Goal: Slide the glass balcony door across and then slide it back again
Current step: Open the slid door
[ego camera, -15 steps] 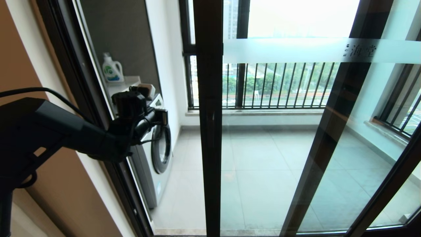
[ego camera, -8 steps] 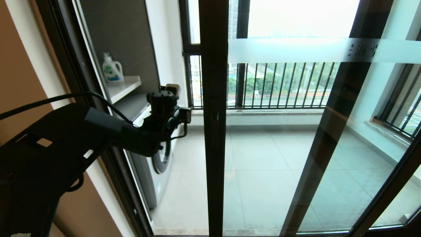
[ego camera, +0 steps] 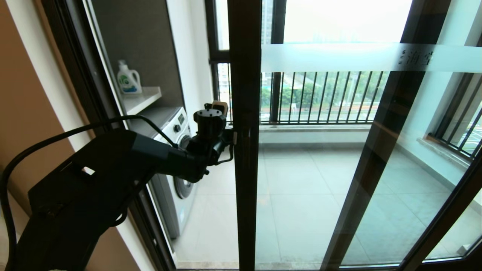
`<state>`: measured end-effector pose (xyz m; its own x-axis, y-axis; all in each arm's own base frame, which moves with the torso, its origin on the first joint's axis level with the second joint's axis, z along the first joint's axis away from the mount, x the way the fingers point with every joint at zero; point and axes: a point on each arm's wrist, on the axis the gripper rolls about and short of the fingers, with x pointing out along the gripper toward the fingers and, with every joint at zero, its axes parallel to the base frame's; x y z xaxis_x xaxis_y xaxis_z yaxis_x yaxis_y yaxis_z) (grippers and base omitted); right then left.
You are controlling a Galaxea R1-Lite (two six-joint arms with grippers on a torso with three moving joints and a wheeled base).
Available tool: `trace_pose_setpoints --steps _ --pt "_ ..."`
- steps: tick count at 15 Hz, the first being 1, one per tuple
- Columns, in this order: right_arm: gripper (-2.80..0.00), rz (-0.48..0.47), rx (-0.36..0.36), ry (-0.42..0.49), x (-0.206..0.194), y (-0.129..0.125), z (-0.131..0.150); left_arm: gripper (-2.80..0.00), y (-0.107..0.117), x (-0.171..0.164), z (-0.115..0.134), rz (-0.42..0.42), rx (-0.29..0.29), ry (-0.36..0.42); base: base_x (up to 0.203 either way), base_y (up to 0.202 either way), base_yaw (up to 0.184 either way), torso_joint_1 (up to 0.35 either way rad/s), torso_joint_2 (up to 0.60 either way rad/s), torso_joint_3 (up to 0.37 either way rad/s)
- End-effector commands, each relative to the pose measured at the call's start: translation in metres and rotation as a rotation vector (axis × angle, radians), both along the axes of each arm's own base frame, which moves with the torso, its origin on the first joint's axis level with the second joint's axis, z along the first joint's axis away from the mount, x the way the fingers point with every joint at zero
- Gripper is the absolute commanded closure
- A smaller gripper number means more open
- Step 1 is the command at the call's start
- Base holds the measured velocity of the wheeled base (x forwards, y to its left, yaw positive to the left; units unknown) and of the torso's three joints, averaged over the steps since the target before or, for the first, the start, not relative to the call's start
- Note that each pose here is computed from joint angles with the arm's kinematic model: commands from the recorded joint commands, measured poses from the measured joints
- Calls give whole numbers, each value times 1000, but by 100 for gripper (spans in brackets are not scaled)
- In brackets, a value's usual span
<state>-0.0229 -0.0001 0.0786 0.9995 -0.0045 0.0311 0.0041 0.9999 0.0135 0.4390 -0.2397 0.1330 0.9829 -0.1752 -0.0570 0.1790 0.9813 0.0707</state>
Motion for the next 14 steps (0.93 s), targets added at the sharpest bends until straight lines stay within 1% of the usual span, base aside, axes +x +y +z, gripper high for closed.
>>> trace_pose_setpoints --steps 1,3,6,7,14 --pt "0 0 0 12 1 0 -3 0 -15 -4 -4 -24 0 0 0 0 0 0 0 0" --pt "0 0 0 11 1 0 -3 0 -26 -5 -6 -38 -3 -7 0 0 0 0 0 0" --pt "0 0 1 11 1 0 -3 0 -42 -5 -1 -37 -11 -21 0 0 0 0 0 0" --pt "0 0 1 12 1 0 -3 0 -47 -6 -3 -42 -4 -10 0 0 0 0 0 0" --pt "0 0 0 11 1 0 -3 0 -67 -13 -4 -79 -9 -18 0 0 0 0 0 0"
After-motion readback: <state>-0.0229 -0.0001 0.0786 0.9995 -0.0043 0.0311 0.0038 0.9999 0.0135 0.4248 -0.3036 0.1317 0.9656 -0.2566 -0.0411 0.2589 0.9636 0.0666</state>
